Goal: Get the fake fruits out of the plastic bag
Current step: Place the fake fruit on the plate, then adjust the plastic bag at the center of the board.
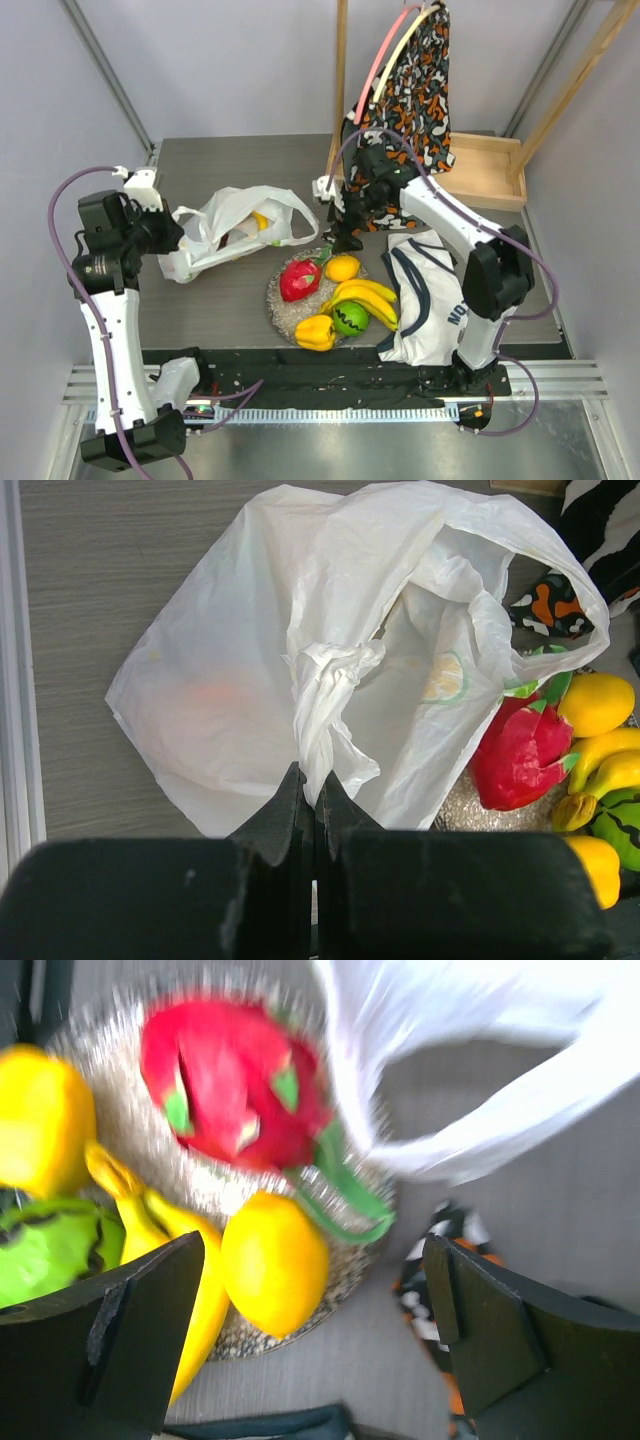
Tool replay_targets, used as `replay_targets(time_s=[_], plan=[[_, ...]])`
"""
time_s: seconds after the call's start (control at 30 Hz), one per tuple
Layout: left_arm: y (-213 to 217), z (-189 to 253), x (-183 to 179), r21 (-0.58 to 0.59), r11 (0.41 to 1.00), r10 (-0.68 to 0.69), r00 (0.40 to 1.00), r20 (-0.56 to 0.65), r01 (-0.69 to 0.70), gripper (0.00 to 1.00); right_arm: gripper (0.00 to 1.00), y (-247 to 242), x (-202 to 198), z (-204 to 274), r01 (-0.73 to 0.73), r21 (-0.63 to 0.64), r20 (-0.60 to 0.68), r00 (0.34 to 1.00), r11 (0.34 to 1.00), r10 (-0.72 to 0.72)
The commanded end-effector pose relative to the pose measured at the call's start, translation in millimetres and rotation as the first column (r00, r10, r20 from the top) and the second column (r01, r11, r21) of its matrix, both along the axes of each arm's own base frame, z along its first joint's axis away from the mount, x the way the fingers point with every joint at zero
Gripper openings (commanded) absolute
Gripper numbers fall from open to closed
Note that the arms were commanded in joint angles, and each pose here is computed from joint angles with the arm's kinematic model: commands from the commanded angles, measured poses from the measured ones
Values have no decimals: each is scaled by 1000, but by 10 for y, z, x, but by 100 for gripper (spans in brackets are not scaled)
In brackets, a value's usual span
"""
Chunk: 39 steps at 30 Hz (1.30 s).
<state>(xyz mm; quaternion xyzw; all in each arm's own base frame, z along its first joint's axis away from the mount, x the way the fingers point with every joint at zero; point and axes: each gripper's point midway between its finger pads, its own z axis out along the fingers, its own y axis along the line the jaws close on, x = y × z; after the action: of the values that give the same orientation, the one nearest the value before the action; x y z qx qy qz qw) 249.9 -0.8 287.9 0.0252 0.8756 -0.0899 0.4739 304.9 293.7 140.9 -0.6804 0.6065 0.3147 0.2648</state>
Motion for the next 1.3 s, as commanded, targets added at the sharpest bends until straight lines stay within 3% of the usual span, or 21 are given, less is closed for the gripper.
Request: replay_targets(time_s=[0.0, 0.03, 0.07, 0.13, 0.33, 0.53, 0.67, 0.87, 1.0, 1.1, 1.27], plan=[[-55, 77, -19, -18, 1000, -18, 999, 43, 19, 0, 100, 322, 26, 1075, 24, 257, 80, 996, 966, -46], [-69, 66, -41, -21, 999, -23, 999, 35, 24, 0, 100, 378, 20, 1167, 81, 285, 15, 996, 955, -89], [-73, 65, -53, -20, 999, -26, 999, 33, 27, 0, 97, 518, 63, 1333, 59, 359, 44, 996, 931, -80], [-94, 79, -109, -15, 999, -37, 999, 36, 37, 0, 92, 668, 79, 1450, 117, 410, -27, 993, 905, -116], [-176, 50, -259, -6, 996, -86, 996, 31, 86, 0, 86, 1411, 98, 1547, 60, 532, 36, 995, 845, -93], [-89, 172, -407, 80, 996, -56, 995, 76, 50, 0, 68, 2185, -2, 862, 72, 442, 31, 995, 894, -95], [36, 400, -576, 214, 977, -39, 986, 160, 4, 0, 54, 2401, -233, 413, 100, 339, -68, 994, 935, -82], [212, 673, -865, 378, 922, -12, 967, 255, -88, 0, 54, 2355, -905, 463, -62, 345, -137, 984, 936, 116], [121, 541, -888, 380, 925, -71, 971, 229, -22, 0, 54, 2395, -712, 545, 18, 361, -114, 993, 933, 24], [15, 237, -897, 343, 937, -124, 983, 138, 70, 0, 58, 2480, -424, 588, 99, 372, -50, 995, 923, -87], [-9, 78, -894, 333, 937, -144, 985, 96, 105, 0, 64, 2642, -18, 314, 211, 351, 7, 974, 912, -228]])
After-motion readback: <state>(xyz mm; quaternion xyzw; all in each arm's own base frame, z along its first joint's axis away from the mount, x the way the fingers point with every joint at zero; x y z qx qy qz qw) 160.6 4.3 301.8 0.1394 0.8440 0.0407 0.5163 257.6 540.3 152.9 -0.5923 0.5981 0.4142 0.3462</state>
